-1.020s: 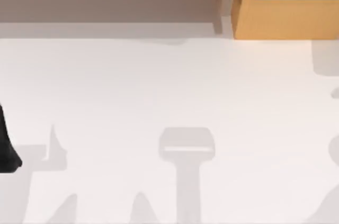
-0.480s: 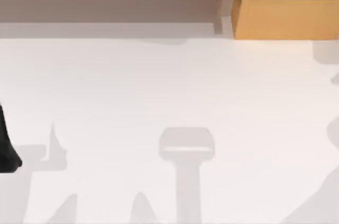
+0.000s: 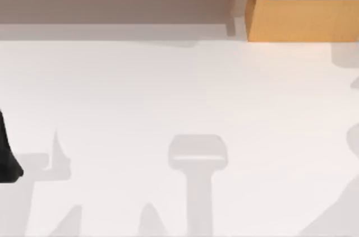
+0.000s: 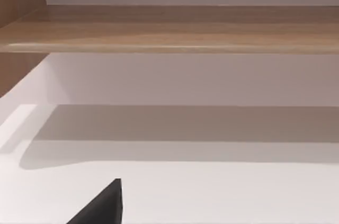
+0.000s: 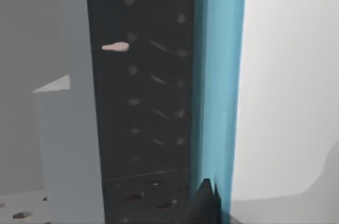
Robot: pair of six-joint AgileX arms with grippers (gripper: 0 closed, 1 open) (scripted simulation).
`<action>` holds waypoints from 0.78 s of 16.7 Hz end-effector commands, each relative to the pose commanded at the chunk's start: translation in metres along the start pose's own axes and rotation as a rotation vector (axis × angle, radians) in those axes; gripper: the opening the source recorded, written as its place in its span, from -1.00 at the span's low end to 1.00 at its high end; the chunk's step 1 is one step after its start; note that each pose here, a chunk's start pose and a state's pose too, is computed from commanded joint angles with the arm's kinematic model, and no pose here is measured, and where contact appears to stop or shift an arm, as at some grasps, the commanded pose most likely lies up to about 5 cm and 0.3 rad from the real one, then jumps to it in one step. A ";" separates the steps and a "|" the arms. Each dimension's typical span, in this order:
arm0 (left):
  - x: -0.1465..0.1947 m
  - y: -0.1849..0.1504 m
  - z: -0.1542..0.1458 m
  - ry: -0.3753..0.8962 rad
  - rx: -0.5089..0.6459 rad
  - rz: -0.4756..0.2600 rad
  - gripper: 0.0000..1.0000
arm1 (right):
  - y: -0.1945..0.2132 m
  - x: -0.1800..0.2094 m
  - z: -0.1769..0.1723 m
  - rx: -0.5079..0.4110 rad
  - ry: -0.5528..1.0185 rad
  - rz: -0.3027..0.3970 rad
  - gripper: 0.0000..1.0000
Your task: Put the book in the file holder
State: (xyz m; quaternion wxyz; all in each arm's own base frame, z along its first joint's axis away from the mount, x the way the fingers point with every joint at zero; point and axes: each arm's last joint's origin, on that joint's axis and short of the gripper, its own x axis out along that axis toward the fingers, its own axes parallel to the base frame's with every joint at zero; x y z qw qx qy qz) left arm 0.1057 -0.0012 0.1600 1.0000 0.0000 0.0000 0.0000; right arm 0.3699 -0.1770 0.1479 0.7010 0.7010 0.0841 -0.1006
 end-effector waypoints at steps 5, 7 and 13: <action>0.000 0.000 0.000 0.000 0.000 0.000 1.00 | 0.000 0.000 0.000 0.000 0.000 0.000 0.66; 0.000 0.000 0.000 0.000 0.000 0.000 1.00 | 0.000 0.000 0.000 0.000 0.000 0.000 0.96; 0.000 0.000 0.000 0.000 0.000 0.000 1.00 | 0.000 0.000 0.000 0.000 0.000 0.000 1.00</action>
